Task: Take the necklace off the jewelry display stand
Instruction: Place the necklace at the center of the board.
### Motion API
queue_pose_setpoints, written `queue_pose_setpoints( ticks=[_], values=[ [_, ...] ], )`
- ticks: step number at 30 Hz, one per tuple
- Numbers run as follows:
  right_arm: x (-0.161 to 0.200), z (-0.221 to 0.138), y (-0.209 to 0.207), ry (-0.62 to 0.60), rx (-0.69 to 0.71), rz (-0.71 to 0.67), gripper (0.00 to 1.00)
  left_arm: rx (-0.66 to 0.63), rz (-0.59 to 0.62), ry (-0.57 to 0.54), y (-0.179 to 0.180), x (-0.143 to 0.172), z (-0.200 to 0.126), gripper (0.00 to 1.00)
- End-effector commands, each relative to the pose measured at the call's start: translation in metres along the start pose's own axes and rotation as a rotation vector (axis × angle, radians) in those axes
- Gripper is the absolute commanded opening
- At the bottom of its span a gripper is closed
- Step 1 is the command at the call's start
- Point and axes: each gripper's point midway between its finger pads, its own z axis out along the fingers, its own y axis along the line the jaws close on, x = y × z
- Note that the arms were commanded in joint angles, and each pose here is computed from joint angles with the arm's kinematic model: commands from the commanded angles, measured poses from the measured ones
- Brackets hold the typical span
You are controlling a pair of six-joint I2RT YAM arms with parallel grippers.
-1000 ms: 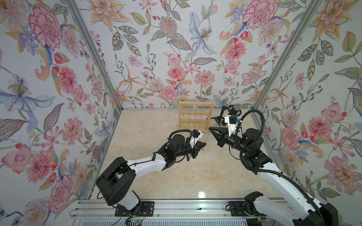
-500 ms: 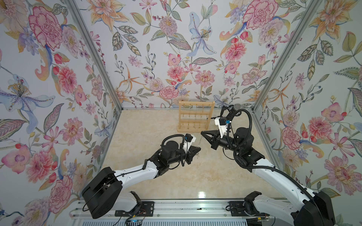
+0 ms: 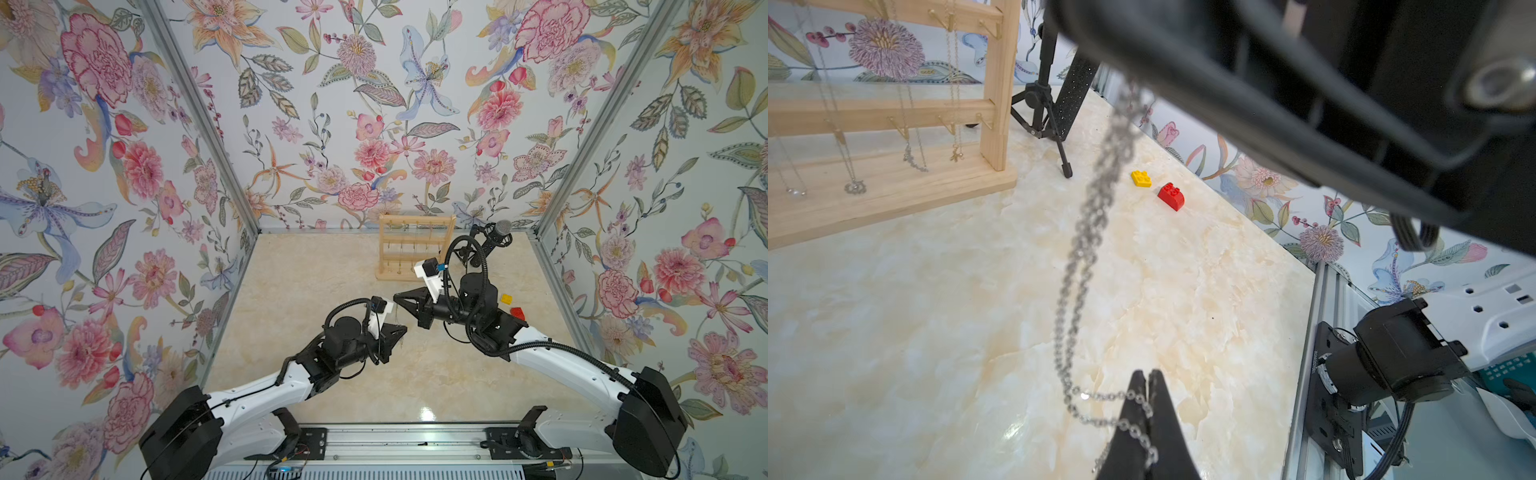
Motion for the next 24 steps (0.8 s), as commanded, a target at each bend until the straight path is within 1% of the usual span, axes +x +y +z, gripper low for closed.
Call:
queue_pose_setpoints(
  ticks=[1,4,9,24],
  values=[
    [-0.006,0.014,0.003,-0.008,-0.001,-0.047,0.0,-0.066,-0.091,0.031,0.013,0.023,-0.011,0.0],
    [0.002,0.026,0.003,0.014,-0.009,-0.046,0.0,-0.096,-0.135,0.049,0.021,0.037,-0.019,0.0],
    [0.013,0.039,0.003,0.027,-0.026,-0.021,0.0,-0.149,-0.163,0.082,0.031,0.052,-0.029,0.0],
    [0.062,0.078,-0.005,0.102,-0.045,0.05,0.0,-0.297,-0.297,0.246,0.057,0.112,-0.062,0.0]
  ],
)
